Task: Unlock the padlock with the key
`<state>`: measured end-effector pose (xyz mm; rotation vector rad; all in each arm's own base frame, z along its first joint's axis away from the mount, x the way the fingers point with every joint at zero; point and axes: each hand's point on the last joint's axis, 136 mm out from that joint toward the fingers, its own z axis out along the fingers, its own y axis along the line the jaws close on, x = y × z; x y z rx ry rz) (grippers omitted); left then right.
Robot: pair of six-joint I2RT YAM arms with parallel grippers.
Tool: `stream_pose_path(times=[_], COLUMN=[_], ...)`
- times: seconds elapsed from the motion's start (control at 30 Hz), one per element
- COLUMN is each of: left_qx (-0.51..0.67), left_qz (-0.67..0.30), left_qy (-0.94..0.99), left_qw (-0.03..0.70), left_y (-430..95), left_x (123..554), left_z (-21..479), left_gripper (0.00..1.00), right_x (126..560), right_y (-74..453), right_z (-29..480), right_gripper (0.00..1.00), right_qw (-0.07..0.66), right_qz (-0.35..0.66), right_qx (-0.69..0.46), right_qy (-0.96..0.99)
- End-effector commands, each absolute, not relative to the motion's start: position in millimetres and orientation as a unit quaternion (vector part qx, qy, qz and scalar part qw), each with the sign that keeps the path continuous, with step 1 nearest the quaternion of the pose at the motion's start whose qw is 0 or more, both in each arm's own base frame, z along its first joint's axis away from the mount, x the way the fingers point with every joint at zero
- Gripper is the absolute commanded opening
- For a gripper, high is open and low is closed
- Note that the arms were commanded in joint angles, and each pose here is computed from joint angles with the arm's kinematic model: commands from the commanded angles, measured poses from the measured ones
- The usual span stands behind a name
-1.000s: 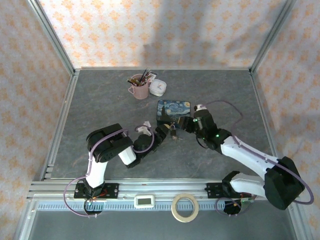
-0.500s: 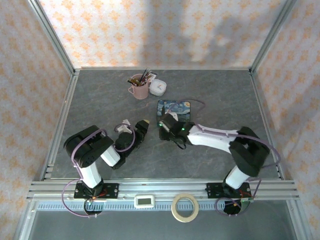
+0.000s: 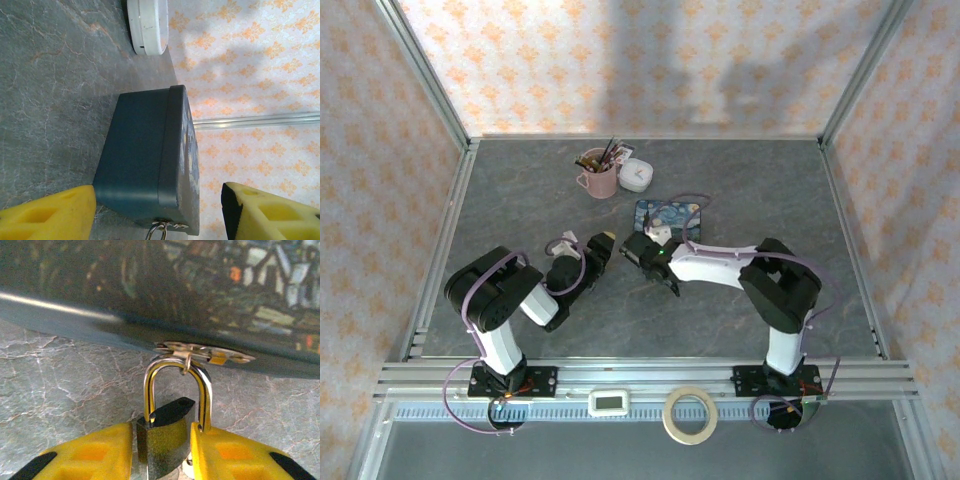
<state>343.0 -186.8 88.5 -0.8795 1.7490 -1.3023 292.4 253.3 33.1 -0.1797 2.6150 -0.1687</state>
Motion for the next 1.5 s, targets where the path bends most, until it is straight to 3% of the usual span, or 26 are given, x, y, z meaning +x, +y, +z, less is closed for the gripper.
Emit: stream_pose_path(times=[0.0, 0.23, 0.4, 0.57, 1.03, 1.47], left_qx=[-0.338, -0.34, -0.333, -0.314, -0.286, -0.267], left_qz=[-0.514, -0.518, -0.52, -0.532, -0.566, -0.586], left_qy=[0.683, 0.68, 0.683, 0.687, 0.691, 0.681], left_qw=[0.394, 0.391, 0.39, 0.382, 0.348, 0.347], left_y=[-184.0, -186.0, -189.6, -199.1, -219.6, -224.7], left_x=[344.8, 347.7, 349.5, 351.0, 349.6, 346.4], left_z=[92.1, 91.7, 91.3, 92.4, 83.1, 92.5], left_gripper=[0.65, 0.64, 0.63, 0.62, 0.6, 0.59], right_x=[298.7, 301.4, 306.7, 310.8, 321.0, 340.8], right_y=[251.7, 248.8, 261.7, 269.2, 277.5, 284.7], right_z=[35.6, 39.9, 60.3, 68.9, 63.5, 40.6], right_gripper=[0.35, 0.16, 0.0, 0.0, 0.0, 0.0], right_qw=[0.272, 0.284, 0.302, 0.298, 0.279, 0.286], right_qz=[-0.087, -0.097, -0.071, -0.064, 0.05, 0.004], right_qx=[-0.073, -0.088, -0.179, -0.318, -0.464, -0.542], right_qy=[0.956, 0.95, 0.934, 0.898, 0.839, 0.79])
